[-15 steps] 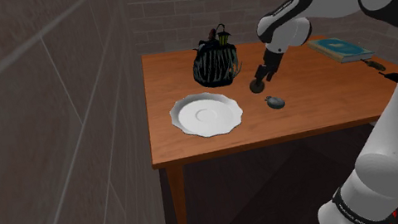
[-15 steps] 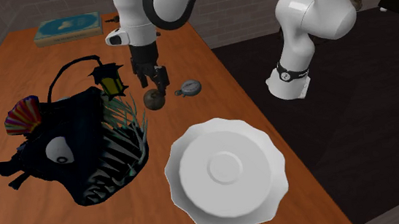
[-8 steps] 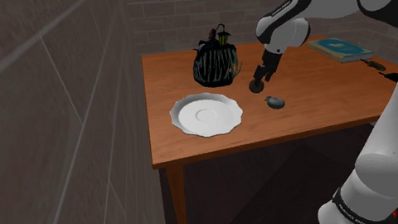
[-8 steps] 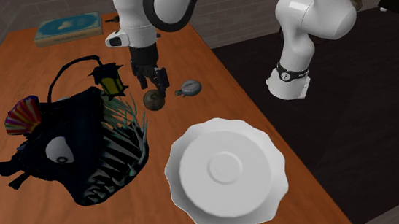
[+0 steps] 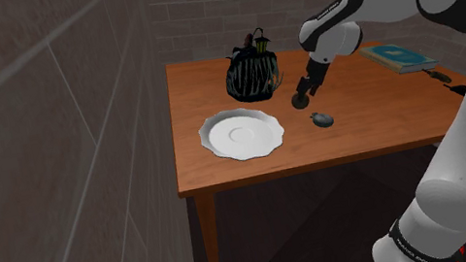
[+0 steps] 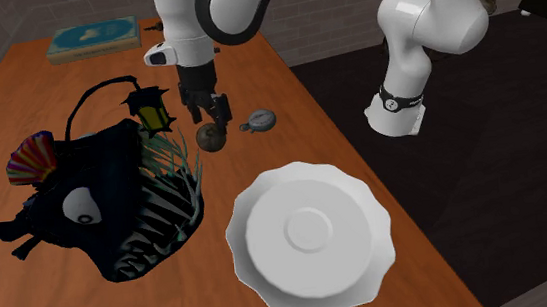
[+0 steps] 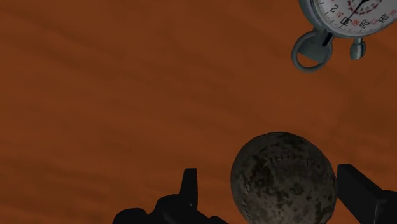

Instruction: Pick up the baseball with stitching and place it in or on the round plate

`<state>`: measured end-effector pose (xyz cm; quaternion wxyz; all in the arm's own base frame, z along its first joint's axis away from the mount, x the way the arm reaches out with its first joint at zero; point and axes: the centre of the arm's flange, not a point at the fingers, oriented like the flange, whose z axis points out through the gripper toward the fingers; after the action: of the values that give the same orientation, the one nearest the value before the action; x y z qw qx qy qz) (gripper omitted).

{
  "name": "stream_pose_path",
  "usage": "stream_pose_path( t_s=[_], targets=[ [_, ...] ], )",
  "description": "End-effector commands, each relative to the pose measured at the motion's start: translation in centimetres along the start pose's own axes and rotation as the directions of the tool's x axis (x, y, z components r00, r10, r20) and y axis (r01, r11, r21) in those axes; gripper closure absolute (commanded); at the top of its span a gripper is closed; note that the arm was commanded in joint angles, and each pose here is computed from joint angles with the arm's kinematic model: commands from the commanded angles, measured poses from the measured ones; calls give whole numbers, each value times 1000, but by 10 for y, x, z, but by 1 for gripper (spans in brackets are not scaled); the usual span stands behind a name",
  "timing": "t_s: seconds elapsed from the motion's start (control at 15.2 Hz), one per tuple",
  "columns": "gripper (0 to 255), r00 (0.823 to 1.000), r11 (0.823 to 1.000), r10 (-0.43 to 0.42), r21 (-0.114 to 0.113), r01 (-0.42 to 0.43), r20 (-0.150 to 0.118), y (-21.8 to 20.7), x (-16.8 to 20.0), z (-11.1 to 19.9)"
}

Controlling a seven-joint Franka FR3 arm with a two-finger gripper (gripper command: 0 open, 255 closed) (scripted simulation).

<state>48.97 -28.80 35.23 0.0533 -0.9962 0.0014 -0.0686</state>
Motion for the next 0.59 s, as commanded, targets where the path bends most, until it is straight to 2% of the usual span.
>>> stream_pose_path(
  t_s=[0.0, 0.53],
  targets=[
    [255, 1000, 1000, 17, -3, -17, 18, 8, -8, 9],
    [255, 1000, 1000, 17, -4, -17, 18, 2, -3, -28]
  ],
)
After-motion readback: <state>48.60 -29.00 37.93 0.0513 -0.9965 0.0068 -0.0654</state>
